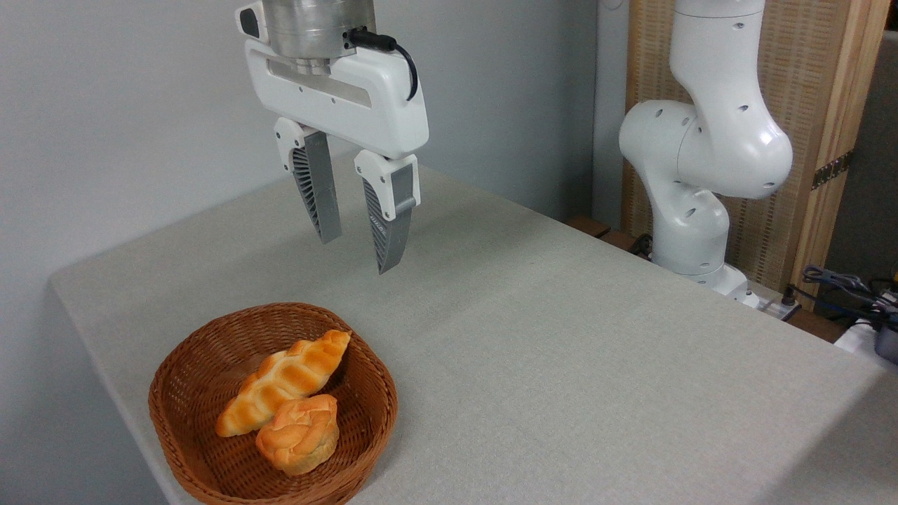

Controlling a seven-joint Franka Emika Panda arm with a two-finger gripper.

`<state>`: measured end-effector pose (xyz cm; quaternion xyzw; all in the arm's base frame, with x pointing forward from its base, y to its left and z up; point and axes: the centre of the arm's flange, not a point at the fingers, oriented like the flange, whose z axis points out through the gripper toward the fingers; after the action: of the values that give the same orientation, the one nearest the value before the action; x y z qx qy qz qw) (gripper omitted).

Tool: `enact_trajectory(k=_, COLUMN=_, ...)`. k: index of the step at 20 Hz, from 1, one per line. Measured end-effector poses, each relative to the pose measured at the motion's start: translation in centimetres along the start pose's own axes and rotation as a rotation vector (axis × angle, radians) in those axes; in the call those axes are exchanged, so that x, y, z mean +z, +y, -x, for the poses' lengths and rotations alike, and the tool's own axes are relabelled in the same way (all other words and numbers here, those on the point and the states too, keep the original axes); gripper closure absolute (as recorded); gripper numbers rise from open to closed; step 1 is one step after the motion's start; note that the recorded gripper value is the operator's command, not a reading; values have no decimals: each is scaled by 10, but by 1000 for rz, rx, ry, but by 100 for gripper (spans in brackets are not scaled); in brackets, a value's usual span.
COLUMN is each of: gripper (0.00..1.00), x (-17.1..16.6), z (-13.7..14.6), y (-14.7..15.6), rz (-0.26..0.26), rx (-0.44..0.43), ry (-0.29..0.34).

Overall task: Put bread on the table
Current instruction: 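Lower the open gripper into the basket over the braided roll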

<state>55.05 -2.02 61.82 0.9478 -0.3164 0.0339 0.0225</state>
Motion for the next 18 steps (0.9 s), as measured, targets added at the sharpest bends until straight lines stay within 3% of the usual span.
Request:
enact_trajectory(k=12, gripper=0, x=-1, z=-4, y=0, rz=-12, rx=41, ry=16)
enact_trajectory(k=15, gripper=0, x=8, z=-13, y=-3, rz=-53, rx=45, ry=72)
enact_trajectory(k=18, gripper=0, x=40, z=-31, y=-1, rz=-100, rx=66, ry=139)
